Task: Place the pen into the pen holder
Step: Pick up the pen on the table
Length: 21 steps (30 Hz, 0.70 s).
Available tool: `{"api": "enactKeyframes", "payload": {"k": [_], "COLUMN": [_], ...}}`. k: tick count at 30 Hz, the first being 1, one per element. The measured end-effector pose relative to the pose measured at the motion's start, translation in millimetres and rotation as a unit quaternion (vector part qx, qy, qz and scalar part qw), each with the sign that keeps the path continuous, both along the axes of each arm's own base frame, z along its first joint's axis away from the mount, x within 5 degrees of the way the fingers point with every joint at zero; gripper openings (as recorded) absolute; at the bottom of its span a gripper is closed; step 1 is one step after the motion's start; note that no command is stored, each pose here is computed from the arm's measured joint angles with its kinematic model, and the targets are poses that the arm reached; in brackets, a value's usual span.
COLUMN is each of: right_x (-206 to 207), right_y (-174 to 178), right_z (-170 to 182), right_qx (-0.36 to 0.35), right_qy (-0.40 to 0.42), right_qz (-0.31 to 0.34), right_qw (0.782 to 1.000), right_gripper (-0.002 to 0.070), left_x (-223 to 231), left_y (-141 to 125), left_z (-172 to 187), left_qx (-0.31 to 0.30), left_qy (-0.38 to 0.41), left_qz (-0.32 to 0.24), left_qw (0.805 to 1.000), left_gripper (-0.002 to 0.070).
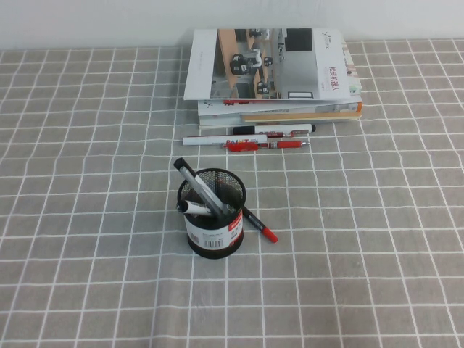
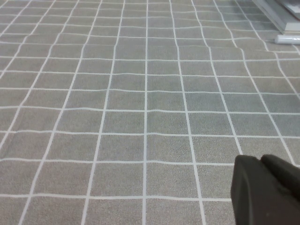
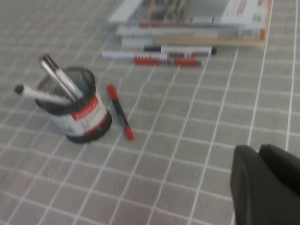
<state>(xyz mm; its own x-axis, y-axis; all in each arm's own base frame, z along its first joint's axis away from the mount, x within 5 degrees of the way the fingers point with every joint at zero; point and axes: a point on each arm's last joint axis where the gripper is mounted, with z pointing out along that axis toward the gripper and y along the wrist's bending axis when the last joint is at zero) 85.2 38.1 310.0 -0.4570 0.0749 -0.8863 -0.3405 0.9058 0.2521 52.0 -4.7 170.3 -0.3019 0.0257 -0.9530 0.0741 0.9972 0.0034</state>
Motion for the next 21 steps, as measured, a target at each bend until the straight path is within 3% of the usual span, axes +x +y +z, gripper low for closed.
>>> {"api": "enactKeyframes", "payload": {"k": [5, 15, 21], "right_x": [47, 144, 197], "right_y": [2, 8, 31], "right_z": [15, 38, 35], "right_qx": [-0.048, -0.096, -0.237], "right_qy": [0.112, 0.256, 0.32], "right_qz": [0.041, 0.1, 0.07], "right_qw": [0.992, 0.957, 0.914], "right_gripper": [-0.0013, -0.0013, -0.0012], "left_x": [0, 0, 0], "left_y": [0, 0, 0], "left_z": [0, 0, 0], "left_qx": [0.0, 0.0, 0.0], "left_qy": [0.0, 0.0, 0.0], "left_qz": [0.0, 0.0, 0.0], "left_qw": [1.0, 1.0, 1.0], "left_gripper": [-0.0003, -0.0003, -0.0003]}}
